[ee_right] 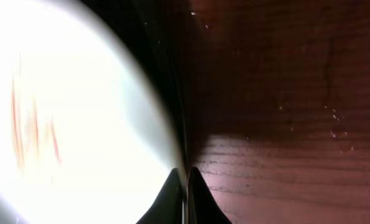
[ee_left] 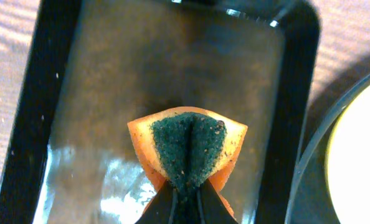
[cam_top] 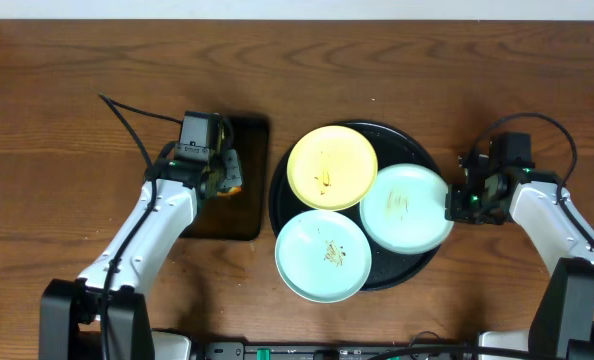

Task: Clean dirty plates on tray and stack at the side
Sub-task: 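Lift the sponge from the water with the left gripper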

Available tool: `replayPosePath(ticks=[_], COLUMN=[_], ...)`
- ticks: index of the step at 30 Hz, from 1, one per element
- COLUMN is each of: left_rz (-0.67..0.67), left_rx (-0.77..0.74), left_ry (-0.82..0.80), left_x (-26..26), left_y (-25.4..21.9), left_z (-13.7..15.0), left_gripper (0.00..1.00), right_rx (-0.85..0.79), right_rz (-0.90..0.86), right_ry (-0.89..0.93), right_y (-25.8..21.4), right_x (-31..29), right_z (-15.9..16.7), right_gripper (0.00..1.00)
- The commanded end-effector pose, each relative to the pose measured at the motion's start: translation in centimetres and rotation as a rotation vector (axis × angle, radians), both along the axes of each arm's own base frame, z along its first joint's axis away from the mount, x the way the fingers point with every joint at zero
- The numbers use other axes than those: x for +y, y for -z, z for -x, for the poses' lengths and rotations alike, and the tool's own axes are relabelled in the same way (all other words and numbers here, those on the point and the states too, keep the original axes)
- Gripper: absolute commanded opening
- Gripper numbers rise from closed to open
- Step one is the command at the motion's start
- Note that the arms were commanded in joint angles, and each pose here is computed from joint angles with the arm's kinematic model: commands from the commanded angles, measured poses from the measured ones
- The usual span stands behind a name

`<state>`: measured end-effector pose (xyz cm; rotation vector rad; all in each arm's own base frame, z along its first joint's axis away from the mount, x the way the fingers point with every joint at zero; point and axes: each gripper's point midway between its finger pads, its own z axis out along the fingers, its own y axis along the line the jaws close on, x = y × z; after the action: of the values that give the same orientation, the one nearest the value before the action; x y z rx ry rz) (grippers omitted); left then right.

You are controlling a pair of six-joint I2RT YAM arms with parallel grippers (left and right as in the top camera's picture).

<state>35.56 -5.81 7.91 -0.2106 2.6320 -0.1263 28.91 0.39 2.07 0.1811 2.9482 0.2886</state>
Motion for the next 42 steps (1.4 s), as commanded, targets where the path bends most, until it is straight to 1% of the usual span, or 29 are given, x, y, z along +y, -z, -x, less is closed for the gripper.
replayPosePath(ticks=[1,6,8,12,26,42], left_rz=[0.022,0.051,0.059,0.064,0.065,0.056], left_rx=[-0.135,-0.303,-0.346,-0.375,-0.378,-0.318], left_ry=[-0.005,-0.003,-0.003,-0.003,-0.003,-0.002], left_x=[-0.2,-0.4,-0.4,-0.3,-0.3,-0.2], left_y=[-3.7,-8.5,-9.9,-11.0,-11.2,-10.1], left_z=[-1.4,-2.4,-2.3,-2.1,-2.0,-1.0], left_gripper=[0.07,0.08,0.07,0.08,0.07,0.07], right_rx=[0.005,0.005,0.005,0.005,0.008,0.019], right_rz=[0.038,0.038,0.038,0.038,0.037,0.037], right_ry=[0.021,0.021,0.02,0.02,0.02,0.02], right_y=[0.2,0.2,0.2,0.2,0.2,0.2], right_x=[-1.1,-1.0,-1.0,-1.0,-1.0,-1.0], right_z=[-0.2,-0.2,-0.2,-0.2,-0.2,0.1], right_gripper=[0.01,0.01,0.01,0.01,0.01,0.01])
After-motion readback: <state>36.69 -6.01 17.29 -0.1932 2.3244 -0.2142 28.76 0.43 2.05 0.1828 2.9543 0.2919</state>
